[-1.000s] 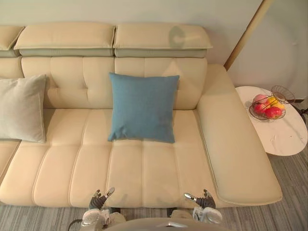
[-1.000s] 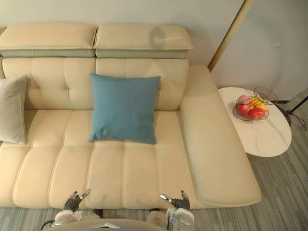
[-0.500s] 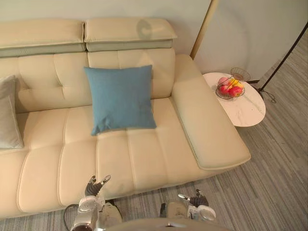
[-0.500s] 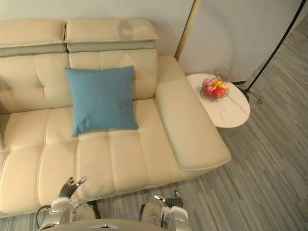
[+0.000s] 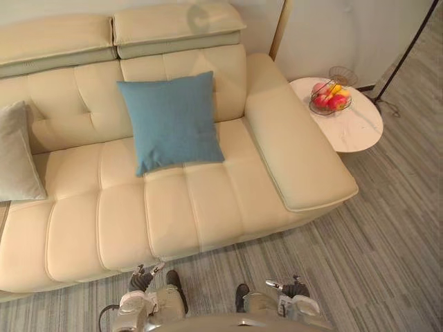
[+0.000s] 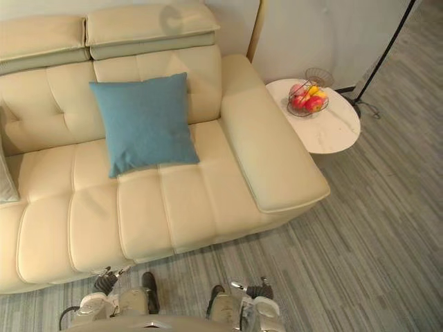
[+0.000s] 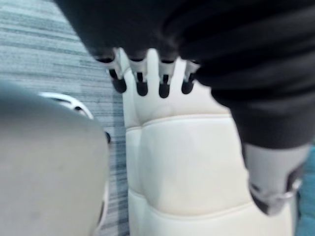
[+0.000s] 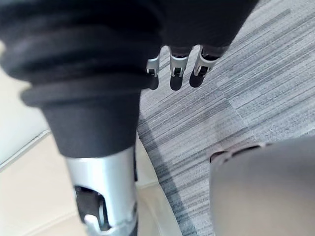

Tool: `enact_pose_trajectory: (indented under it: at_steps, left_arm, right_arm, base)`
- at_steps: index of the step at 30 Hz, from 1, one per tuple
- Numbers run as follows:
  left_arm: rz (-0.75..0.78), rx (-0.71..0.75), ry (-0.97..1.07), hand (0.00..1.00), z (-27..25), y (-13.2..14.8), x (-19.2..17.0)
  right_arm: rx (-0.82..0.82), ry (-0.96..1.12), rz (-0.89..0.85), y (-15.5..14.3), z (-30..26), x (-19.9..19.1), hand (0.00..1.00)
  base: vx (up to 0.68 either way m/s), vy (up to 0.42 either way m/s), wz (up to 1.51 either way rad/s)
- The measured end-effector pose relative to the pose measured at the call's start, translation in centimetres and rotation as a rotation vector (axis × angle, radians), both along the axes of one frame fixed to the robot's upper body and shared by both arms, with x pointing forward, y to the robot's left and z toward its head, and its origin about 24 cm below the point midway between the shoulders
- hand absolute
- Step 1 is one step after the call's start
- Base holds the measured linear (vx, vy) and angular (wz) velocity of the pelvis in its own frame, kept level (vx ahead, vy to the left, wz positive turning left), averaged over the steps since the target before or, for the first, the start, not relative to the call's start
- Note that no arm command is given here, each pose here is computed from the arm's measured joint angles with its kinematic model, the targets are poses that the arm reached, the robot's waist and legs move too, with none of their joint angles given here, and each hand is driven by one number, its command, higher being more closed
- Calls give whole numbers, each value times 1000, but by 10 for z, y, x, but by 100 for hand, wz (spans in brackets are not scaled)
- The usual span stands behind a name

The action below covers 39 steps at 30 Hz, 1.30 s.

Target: Pick up cushions and gather them together orderly.

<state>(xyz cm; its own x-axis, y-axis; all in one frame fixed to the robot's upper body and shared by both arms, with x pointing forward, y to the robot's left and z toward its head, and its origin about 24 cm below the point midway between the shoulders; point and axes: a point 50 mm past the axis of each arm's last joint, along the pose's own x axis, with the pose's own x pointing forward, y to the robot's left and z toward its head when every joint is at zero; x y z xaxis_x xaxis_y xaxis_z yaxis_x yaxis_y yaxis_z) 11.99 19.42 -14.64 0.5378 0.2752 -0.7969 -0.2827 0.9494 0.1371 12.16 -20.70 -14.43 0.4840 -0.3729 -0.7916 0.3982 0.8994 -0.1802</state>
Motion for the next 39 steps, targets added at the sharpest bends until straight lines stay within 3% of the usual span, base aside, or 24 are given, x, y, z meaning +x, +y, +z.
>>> enact_pose_trajectory:
  at_steps: [16, 22, 28, 39]
  left_arm:
    - [-77, 10, 90, 0, -8, -2, -10]
    - [-94, -10, 74, 0, -7, -11, -1]
    - [-118, 22, 54, 0, -4, -5, 9]
    - [-196, 26, 41, 0, -2, -17, 17]
  right_arm:
    - [28, 64, -64, -3, -8, -16, 0]
    - [16, 45, -65, -8, -6, -11, 0]
    - [41, -16, -33, 6, 0, 8, 0]
    - [-20, -69, -20, -15, 10, 26, 0]
  base:
    - [29, 45, -41]
    - [14, 75, -119]
    - [-105, 85, -163]
    - [68, -115, -124]
